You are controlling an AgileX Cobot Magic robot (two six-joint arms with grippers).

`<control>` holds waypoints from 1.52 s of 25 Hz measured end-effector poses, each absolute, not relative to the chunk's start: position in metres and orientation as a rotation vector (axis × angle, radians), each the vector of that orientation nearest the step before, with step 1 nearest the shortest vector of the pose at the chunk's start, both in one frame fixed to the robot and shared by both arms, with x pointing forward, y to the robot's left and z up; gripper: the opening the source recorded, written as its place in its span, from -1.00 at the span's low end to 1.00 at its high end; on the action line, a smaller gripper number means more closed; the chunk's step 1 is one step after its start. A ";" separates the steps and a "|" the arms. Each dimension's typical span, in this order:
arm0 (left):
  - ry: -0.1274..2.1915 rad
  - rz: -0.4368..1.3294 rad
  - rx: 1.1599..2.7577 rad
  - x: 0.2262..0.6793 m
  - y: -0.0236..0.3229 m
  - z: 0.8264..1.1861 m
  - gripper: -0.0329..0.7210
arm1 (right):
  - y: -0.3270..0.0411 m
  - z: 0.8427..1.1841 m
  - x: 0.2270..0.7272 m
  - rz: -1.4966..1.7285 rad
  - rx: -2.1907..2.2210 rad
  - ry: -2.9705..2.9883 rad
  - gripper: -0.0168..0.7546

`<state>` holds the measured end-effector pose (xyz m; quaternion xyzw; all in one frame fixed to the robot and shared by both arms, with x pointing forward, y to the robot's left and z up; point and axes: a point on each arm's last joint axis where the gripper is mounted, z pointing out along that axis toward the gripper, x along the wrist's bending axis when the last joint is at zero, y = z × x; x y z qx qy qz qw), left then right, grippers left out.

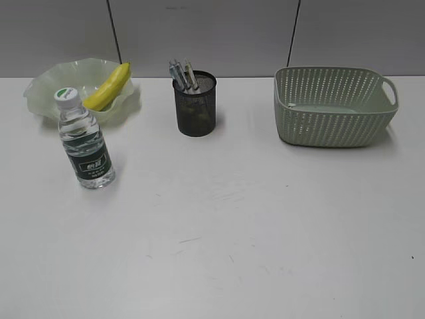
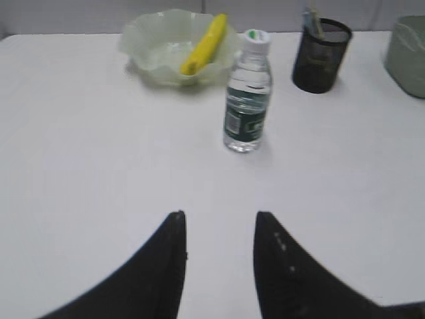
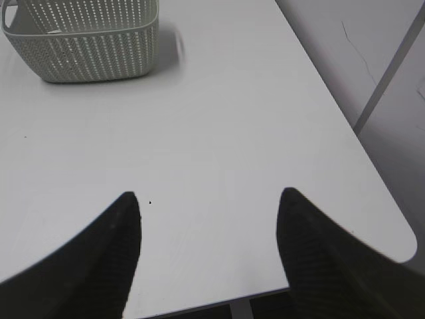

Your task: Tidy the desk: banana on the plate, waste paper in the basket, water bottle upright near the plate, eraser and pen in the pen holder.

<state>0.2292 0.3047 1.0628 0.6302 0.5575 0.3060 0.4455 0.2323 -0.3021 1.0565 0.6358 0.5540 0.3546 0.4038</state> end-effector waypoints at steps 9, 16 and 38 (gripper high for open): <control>1.586 0.900 1.411 0.228 0.302 1.063 -0.27 | -0.303 1.057 0.233 0.954 1.548 1.489 0.36; 1.591 0.903 1.406 0.228 0.302 1.063 -0.27 | -0.303 1.057 0.233 0.957 1.545 1.494 0.36; 1.591 0.904 1.406 0.228 0.302 1.063 -0.28 | -0.303 1.057 0.233 0.962 1.539 1.502 0.36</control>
